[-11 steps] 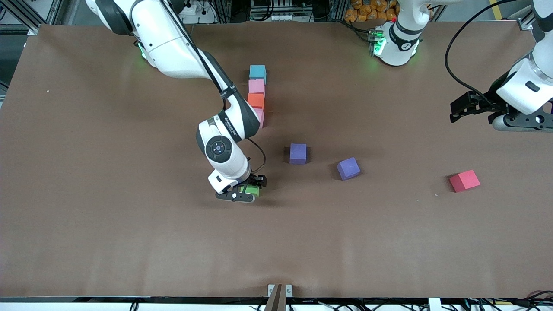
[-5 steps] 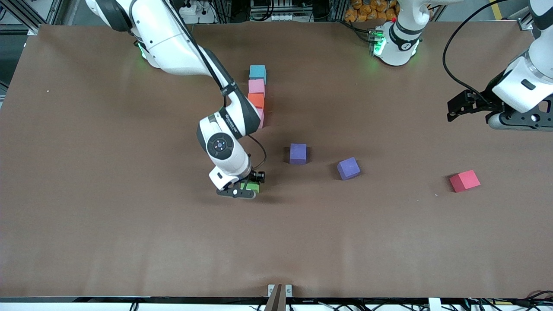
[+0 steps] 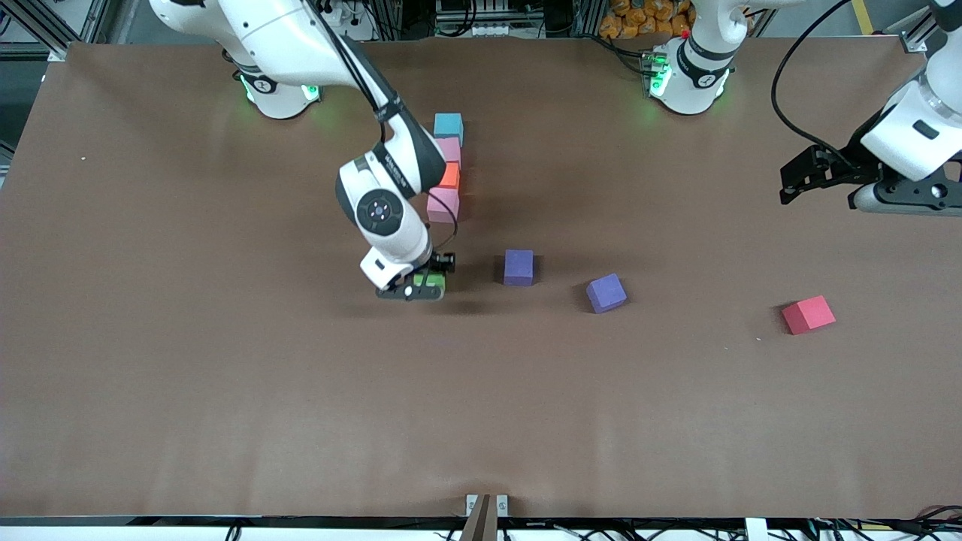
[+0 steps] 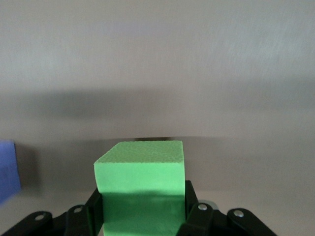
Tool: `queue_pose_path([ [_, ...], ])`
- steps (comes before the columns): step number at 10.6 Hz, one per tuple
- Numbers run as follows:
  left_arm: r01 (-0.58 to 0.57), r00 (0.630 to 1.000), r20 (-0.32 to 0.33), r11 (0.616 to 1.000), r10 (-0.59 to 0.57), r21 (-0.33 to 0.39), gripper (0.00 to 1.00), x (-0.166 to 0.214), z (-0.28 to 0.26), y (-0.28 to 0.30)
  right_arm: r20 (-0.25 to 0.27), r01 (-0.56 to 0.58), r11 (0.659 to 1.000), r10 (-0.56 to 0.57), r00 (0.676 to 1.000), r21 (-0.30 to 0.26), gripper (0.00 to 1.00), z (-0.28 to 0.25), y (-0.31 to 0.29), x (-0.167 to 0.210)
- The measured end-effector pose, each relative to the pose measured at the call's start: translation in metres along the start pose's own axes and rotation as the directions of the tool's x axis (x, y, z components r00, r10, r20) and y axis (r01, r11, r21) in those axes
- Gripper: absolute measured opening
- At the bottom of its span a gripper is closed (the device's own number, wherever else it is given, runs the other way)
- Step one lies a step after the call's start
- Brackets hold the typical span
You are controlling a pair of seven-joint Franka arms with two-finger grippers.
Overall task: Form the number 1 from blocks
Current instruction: 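Carry the green cube to the line's end and set it down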
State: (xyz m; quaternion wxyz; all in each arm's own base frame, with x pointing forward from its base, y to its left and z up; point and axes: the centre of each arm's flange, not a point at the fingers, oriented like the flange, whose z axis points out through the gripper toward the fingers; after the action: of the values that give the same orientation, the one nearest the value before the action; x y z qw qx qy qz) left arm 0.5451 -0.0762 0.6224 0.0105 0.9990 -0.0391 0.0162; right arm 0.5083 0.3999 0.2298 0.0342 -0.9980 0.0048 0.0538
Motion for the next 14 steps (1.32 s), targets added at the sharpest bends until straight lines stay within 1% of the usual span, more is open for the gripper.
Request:
queue_pose_path([
  [2,0.0,1.0,0.0,1.0,0.0,0.0,1.0,0.0,0.0,0.0,0.033,0.036,0.999,-0.035,0.999,-0.017,0.64,0.013,-0.01,-0.027],
  [5,-0.002,1.0,0.003,1.0,0.002,0.0,1.0,0.0,0.001,0.001,0.063,0.063,0.997,-0.06,0.996,-0.038,0.64,0.025,-0.014,-0.051],
  [11,-0.004,1.0,0.007,1.0,0.004,0.0,1.0,-0.001,0.002,0.002,0.087,0.108,0.993,-0.103,0.991,-0.054,0.65,0.032,-0.024,-0.083],
  [12,-0.004,1.0,0.008,1.0,0.004,0.0,1.0,-0.001,0.002,0.002,0.088,0.109,0.992,-0.104,0.991,-0.056,0.66,0.033,-0.023,-0.086],
  [14,-0.004,1.0,0.008,1.0,0.004,0.0,1.0,-0.001,0.002,0.002,0.089,0.108,0.992,-0.103,0.991,-0.057,0.73,0.033,-0.021,-0.087],
])
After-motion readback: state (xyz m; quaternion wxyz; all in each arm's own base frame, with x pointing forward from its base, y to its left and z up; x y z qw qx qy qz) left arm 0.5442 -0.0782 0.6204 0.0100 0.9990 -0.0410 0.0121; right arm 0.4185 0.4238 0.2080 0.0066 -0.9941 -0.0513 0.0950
